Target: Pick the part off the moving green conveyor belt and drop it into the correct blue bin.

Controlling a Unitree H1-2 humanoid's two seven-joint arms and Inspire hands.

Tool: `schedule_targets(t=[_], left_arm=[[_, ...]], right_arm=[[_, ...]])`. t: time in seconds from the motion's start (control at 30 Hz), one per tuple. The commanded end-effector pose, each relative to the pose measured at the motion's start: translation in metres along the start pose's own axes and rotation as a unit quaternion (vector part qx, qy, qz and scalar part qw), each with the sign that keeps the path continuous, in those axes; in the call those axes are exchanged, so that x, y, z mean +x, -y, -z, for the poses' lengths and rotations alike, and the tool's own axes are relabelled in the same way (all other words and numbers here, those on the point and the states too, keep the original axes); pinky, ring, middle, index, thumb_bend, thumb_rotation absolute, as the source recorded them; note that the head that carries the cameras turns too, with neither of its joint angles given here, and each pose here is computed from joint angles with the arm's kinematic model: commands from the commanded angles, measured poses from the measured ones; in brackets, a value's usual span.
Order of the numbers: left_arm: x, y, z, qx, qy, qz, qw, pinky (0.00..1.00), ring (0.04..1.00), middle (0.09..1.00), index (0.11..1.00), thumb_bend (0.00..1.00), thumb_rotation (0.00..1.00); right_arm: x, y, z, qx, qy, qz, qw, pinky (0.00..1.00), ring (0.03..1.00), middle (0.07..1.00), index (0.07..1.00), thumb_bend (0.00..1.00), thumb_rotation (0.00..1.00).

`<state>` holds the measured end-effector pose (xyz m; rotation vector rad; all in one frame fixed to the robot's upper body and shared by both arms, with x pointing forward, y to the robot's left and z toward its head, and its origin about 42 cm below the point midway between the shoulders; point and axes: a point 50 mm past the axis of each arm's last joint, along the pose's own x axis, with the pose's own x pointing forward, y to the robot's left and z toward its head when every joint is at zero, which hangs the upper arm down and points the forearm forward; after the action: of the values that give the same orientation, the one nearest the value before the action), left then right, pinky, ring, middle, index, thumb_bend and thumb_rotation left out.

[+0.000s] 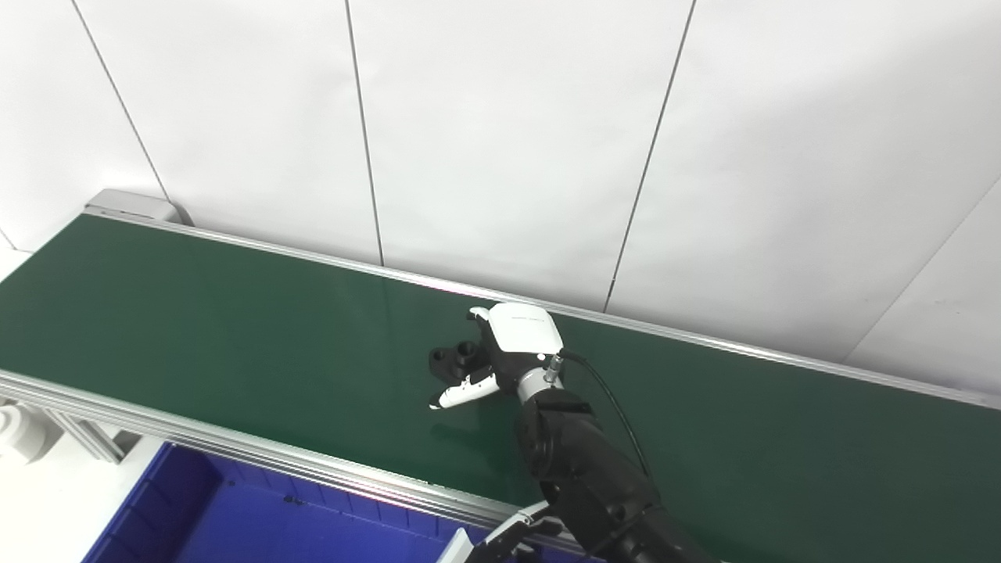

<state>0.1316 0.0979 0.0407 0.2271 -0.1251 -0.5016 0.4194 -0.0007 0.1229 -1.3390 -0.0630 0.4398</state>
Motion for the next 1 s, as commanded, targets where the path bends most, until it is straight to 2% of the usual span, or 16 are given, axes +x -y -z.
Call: schedule_targets(t=[0.0, 0.03, 0.07, 0.1, 0.17, 0.3, 0.4, 0.63, 0.8, 0.9, 0.97], left_arm=[[0.007, 0.063, -0.045, -0.073, 0.048, 0.009, 0.996, 0.6, 0.818, 0.9, 0.874, 1.0, 0.94], [0.007, 0.062, -0.045, -0.072, 0.048, 0.009, 0.996, 0.6, 0.816, 0.901, 0.873, 1.0, 0.93], [0.007, 0.062, -0.045, -0.072, 0.05, 0.01, 0.996, 0.6, 0.817, 0.906, 0.876, 1.0, 0.93], [0.007, 0.062, -0.046, -0.072, 0.049, 0.013, 0.996, 0.6, 0.823, 0.915, 0.885, 1.0, 0.93], [0.006, 0.062, -0.046, -0.073, 0.048, 0.016, 0.996, 0.6, 0.827, 0.92, 0.888, 1.0, 0.92], [0.007, 0.062, -0.046, -0.073, 0.053, 0.018, 0.996, 0.6, 0.825, 0.927, 0.891, 1.0, 0.92], [0.007, 0.062, -0.045, -0.074, 0.053, 0.019, 0.996, 0.6, 0.83, 0.931, 0.888, 1.0, 0.92], [0.009, 0.058, -0.043, -0.078, 0.055, 0.018, 0.995, 0.65, 0.834, 0.898, 0.865, 1.0, 0.92], [0.01, 0.056, -0.041, -0.084, 0.052, 0.022, 0.995, 0.65, 0.818, 0.881, 0.848, 1.0, 0.9], [0.01, 0.055, -0.04, -0.085, 0.051, 0.025, 0.995, 0.66, 0.82, 0.879, 0.848, 1.0, 0.9], [0.009, 0.054, -0.039, -0.087, 0.05, 0.027, 0.995, 0.66, 0.821, 0.881, 0.848, 1.0, 0.9]], right_arm=[[0.006, 0.018, -0.026, 0.005, 0.041, 0.021, 0.999, 0.2, 0.286, 0.433, 0.76, 0.81, 0.41], [0.006, 0.014, -0.025, -0.001, 0.042, 0.015, 0.999, 0.19, 0.263, 0.384, 0.698, 0.74, 0.29], [0.005, 0.01, -0.025, -0.021, 0.04, 0.006, 0.999, 0.18, 0.252, 0.38, 0.573, 0.61, 0.17], [0.004, 0.006, -0.026, -0.043, 0.039, 0.0, 0.998, 0.17, 0.251, 0.441, 0.511, 0.56, 0.06], [0.002, -0.003, -0.026, -0.076, 0.036, -0.012, 0.996, 0.16, 0.244, 0.458, 0.493, 0.54, 0.02], [-0.001, -0.017, -0.026, -0.14, 0.021, -0.047, 0.989, 0.11, 0.187, 0.469, 0.483, 0.53, 0.0], [-0.003, -0.024, -0.019, -0.164, -0.005, -0.091, 0.982, 0.07, 0.149, 0.47, 0.484, 0.53, 0.0], [-0.004, -0.016, 0.001, -0.21, -0.045, -0.168, 0.962, 0.06, 0.135, 0.47, 0.493, 0.53, 0.0], [-0.007, -0.002, 0.005, -0.208, -0.048, -0.186, 0.959, 0.09, 0.159, 0.469, 0.495, 0.53, 0.0], [-0.01, 0.012, 0.004, -0.181, -0.04, -0.176, 0.967, 0.08, 0.152, 0.469, 0.494, 0.53, 0.0], [-0.013, 0.024, 0.002, -0.154, -0.029, -0.151, 0.976, 0.1, 0.17, 0.47, 0.494, 0.53, 0.0]])
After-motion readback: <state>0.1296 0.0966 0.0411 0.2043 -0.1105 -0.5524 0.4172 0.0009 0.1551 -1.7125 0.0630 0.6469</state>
